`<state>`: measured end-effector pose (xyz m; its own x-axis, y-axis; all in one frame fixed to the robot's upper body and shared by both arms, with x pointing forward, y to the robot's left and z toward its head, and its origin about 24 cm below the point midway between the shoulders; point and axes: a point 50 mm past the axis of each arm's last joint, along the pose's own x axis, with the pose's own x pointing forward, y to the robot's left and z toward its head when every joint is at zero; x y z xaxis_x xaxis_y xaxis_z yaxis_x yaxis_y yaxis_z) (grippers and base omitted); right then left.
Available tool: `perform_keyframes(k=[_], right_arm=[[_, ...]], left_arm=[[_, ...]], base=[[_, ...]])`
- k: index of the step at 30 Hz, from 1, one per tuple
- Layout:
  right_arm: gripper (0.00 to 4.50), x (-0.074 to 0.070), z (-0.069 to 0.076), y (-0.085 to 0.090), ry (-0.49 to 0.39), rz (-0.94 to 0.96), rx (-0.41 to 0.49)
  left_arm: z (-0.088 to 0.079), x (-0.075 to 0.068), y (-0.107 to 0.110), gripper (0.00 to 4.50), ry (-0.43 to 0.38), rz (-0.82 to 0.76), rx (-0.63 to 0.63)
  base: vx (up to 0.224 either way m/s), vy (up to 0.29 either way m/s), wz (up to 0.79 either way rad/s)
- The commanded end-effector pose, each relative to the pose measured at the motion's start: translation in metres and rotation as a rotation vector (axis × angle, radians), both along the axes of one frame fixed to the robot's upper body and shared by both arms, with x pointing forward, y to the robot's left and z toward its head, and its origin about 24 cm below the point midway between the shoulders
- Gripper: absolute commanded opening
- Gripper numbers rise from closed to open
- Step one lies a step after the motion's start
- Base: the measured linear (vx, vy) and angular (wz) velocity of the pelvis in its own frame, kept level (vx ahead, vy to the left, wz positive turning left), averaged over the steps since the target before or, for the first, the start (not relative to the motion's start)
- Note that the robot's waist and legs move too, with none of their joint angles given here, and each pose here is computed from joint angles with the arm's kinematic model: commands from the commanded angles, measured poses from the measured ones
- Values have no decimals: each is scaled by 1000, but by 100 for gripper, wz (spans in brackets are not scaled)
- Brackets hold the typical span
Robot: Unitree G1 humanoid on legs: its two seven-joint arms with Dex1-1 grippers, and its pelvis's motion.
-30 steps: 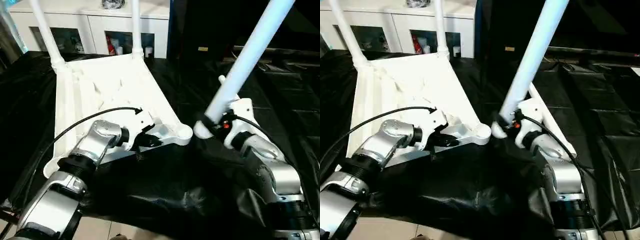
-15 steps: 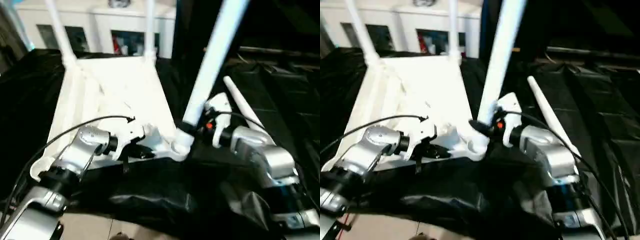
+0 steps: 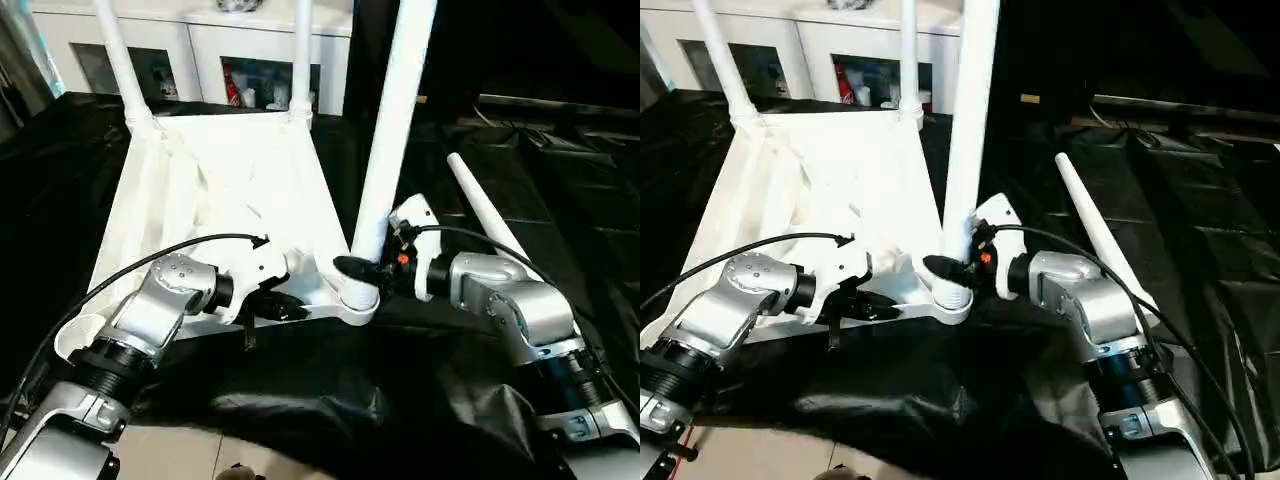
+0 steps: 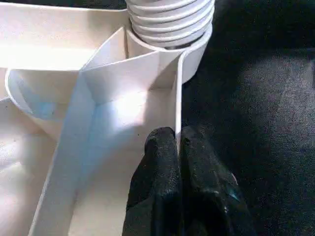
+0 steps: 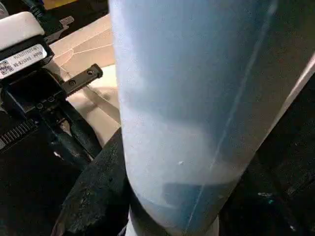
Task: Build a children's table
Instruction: Insert table leg to table base
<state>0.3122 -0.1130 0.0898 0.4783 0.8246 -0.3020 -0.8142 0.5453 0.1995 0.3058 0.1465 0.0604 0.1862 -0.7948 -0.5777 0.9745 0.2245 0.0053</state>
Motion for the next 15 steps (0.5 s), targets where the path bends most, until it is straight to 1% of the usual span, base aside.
perform_keyframes(k=[1,3,4,6,7,8,9,12,13,15], right_arm=[[188,0,3,-1,-16,0,5],[188,0,2,-1,-16,-10,17],[188,0,-1,-1,-11,-24,44],[188,0,-3,-1,-6,-30,55],[188,-1,-9,-2,14,-54,102],[188,-1,-9,-2,14,-54,102],[188,-2,-14,-3,29,-72,137],[188,-3,-19,-6,47,-97,162],[188,-7,-26,-8,62,-110,177],[188,-11,-32,-11,71,-122,184]], left_arm=[[3,0,-2,0,-16,1,2],[3,0,-2,0,-17,2,2],[3,1,-2,0,-19,7,2],[3,1,-2,0,-20,9,2],[3,2,-1,0,-28,22,2],[3,2,-1,0,-28,22,2],[3,3,-1,0,-31,27,2],[4,3,-1,0,-36,30,2],[4,4,-1,0,-40,32,2],[5,5,-2,0,-42,33,3]], base=[[0,0,0],[0,0,0],[0,0,0],[0,0,0],[0,0,0],[0,0,0],[0,0,0],[0,0,0],[0,0,0],[0,0,0]])
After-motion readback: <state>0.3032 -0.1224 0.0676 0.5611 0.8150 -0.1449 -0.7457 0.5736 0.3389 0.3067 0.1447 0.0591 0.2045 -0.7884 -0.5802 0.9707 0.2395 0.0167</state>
